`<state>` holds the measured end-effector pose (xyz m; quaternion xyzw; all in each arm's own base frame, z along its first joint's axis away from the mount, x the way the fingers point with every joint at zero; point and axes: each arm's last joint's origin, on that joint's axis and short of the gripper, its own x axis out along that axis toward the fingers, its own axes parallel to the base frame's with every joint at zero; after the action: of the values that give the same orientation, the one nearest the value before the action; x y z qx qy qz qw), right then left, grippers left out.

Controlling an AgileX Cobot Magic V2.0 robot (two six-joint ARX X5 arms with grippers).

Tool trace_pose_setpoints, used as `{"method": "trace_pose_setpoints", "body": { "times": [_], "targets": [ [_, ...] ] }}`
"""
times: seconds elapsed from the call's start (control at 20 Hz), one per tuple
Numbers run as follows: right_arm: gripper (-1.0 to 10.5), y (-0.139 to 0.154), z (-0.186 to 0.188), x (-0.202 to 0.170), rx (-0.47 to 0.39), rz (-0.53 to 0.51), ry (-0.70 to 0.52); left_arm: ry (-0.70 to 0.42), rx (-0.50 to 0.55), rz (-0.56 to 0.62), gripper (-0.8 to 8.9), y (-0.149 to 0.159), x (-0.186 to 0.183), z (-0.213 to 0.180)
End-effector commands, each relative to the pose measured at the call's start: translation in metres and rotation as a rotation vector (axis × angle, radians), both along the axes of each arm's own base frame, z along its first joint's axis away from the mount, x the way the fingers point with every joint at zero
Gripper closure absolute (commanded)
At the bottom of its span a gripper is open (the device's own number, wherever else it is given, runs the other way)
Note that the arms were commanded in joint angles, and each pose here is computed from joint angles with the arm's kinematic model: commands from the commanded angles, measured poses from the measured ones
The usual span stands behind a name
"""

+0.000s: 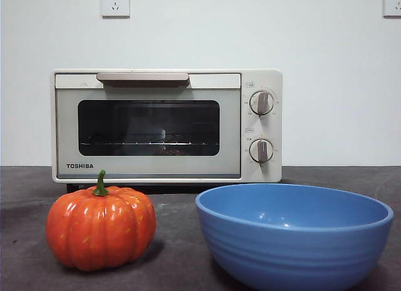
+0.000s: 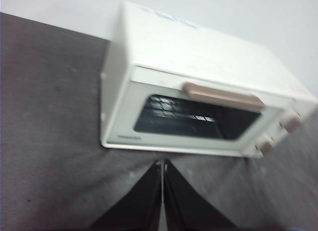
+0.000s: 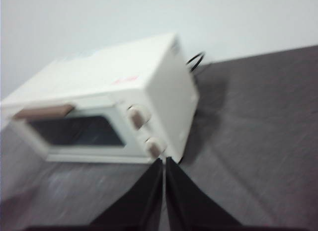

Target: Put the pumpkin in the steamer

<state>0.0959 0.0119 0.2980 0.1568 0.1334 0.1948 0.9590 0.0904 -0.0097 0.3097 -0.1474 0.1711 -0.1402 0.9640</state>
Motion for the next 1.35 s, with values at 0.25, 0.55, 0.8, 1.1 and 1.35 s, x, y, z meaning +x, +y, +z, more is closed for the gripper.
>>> {"method": "trace_pose_setpoints", "body": {
  "times": [0.25,0.55,0.8,1.1,1.35],
  "targets": [
    [9.4,0.004,0.03,0.019,-0.115,0.177,0.133,0.091,0.105,-0.203,7.99,-0.004,0.014,0.025],
    [9.4,0.01,0.041,0.025,-0.198,0.303,0.289,0.197,0.148,-0.314,7.98,-0.008,0.018,0.031],
    [9.4,0.017,0.039,0.024,-0.243,0.387,0.353,0.241,0.16,-0.345,7.98,-0.01,0.015,0.028],
    [7.8,0.02,0.039,0.023,-0.239,0.407,0.354,0.243,0.16,-0.347,7.98,-0.01,0.014,0.028],
    [4.7,0.02,0.039,0.023,-0.232,0.404,0.358,0.243,0.16,-0.347,7.98,-0.01,0.014,0.028]
  ]
}}
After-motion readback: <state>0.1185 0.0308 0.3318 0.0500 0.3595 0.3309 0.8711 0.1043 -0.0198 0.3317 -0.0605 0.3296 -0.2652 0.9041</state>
